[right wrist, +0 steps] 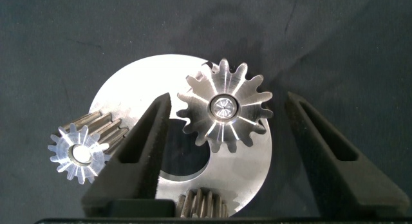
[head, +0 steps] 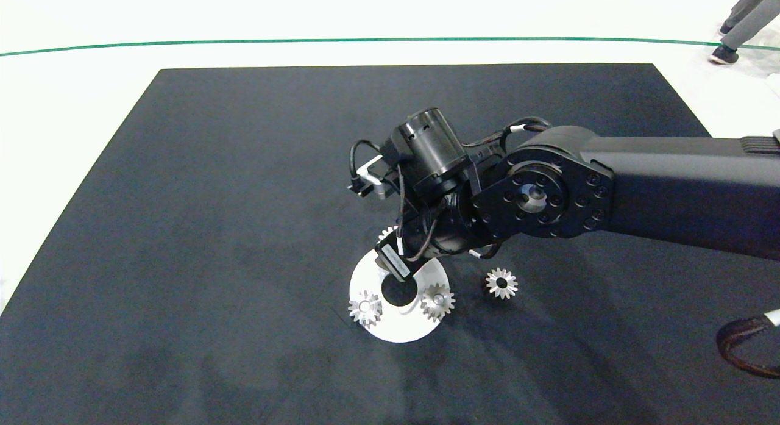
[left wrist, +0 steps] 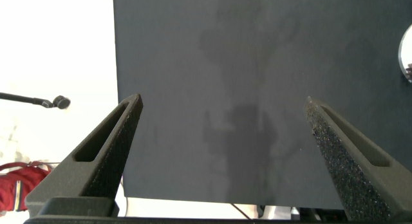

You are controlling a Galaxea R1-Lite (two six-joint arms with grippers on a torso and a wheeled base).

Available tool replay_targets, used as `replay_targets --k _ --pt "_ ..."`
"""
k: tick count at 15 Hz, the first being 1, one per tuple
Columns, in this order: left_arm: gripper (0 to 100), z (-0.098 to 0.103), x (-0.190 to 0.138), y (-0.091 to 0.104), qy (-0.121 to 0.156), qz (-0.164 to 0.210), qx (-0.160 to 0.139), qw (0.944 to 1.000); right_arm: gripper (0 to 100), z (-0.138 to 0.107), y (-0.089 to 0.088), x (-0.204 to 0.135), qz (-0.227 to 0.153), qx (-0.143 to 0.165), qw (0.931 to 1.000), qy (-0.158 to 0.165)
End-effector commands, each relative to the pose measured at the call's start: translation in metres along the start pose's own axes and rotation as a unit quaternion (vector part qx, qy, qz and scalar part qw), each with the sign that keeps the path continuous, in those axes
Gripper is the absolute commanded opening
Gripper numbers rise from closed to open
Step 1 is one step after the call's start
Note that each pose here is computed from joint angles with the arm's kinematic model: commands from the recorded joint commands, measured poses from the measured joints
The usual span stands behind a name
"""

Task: Remove an incorrectly installed larger gear and replace it with the correct smaller gear

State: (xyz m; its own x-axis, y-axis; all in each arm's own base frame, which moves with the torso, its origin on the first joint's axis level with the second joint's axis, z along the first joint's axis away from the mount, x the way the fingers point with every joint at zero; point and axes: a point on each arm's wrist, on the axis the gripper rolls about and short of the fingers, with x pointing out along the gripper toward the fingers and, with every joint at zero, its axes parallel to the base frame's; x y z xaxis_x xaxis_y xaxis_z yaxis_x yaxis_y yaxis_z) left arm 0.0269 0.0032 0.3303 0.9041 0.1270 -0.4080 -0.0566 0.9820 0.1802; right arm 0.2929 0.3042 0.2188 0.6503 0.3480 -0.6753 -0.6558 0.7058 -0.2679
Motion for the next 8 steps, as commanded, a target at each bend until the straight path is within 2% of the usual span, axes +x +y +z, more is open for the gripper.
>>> replay_targets --k 1,4,8 --pt "100 -0.0009 -0.001 -0.0002 0.001 -0.002 0.002 1.0 64 0.0 -0.0004 -0.0006 0.0 0.0 1.0 0.0" --pt "100 -0.0008 -0.001 -0.0003 0.0 -0.005 0.003 1.0 58 0.0001 0.0013 0.0042 -0.001 0.015 0.9999 0.002" --pt "100 -0.001 -0.0015 -0.0003 -0.001 -0.004 0.003 1.0 49 0.0002 0.0022 0.0051 0.0 0.015 0.9999 0.001"
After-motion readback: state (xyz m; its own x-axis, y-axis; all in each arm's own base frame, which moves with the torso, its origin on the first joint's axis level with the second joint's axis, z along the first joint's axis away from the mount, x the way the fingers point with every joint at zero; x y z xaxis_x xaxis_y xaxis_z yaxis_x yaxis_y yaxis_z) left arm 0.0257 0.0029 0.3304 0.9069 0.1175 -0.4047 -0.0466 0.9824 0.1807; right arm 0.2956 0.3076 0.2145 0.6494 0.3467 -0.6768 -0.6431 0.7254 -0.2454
